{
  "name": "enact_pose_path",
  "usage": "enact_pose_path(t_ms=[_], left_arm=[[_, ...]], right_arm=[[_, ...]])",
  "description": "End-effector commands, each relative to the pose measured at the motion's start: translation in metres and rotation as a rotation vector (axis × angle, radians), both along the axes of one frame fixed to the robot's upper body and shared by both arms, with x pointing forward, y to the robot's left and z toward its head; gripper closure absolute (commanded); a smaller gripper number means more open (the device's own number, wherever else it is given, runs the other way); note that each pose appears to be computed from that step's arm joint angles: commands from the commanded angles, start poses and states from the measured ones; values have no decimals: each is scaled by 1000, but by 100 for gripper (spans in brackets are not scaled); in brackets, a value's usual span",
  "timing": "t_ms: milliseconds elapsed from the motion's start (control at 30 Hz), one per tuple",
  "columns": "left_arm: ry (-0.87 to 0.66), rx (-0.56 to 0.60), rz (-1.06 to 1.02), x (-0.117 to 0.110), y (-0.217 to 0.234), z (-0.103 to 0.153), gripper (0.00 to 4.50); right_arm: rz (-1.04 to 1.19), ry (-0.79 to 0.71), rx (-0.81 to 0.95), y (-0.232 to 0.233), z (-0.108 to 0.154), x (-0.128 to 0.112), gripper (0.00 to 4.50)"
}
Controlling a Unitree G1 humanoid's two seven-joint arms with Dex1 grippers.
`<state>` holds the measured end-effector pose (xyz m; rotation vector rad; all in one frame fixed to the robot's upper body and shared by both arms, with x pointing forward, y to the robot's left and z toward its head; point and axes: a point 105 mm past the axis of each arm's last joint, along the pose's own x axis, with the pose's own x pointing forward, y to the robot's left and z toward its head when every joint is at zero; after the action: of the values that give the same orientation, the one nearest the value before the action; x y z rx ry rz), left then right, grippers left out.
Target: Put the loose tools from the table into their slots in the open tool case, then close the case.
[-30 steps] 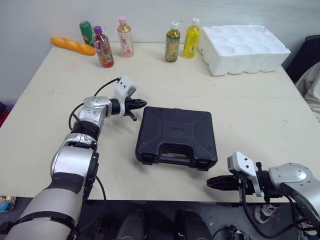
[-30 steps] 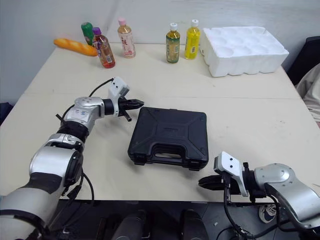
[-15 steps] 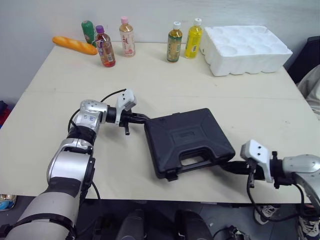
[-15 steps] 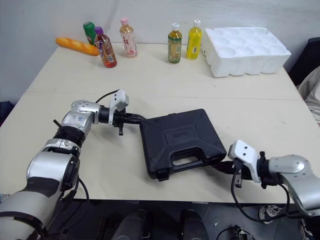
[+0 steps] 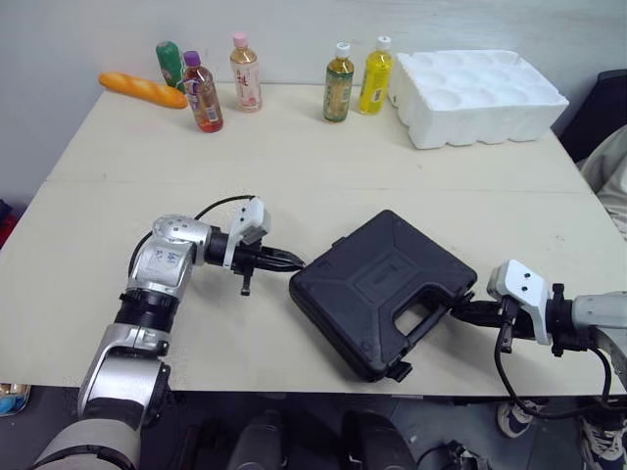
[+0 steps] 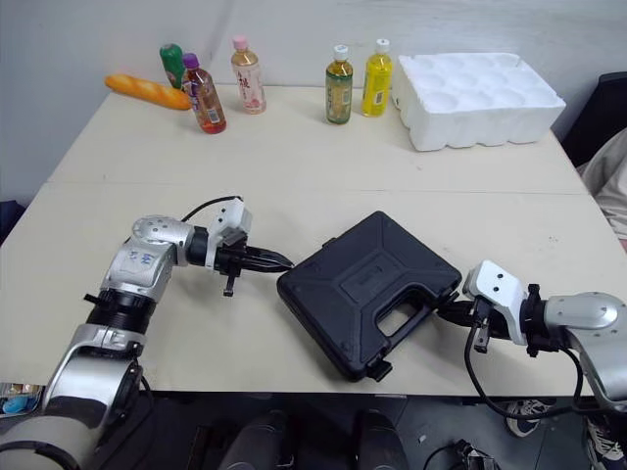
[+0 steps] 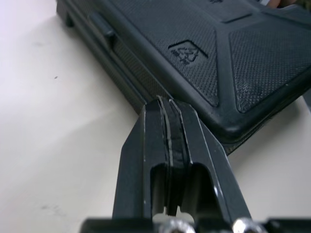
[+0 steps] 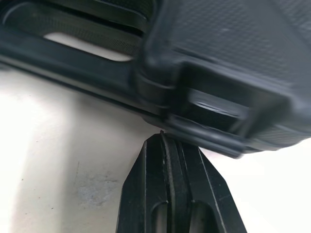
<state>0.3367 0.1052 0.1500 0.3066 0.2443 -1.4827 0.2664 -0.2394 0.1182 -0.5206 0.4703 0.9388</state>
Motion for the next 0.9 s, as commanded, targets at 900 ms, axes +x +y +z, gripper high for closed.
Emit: enact_pose_path(t_ms=[900], left_arm=[[-167, 73, -257, -6, -220, 16, 442]], right_arm=[[-300, -108, 83, -13, 19, -18, 450]])
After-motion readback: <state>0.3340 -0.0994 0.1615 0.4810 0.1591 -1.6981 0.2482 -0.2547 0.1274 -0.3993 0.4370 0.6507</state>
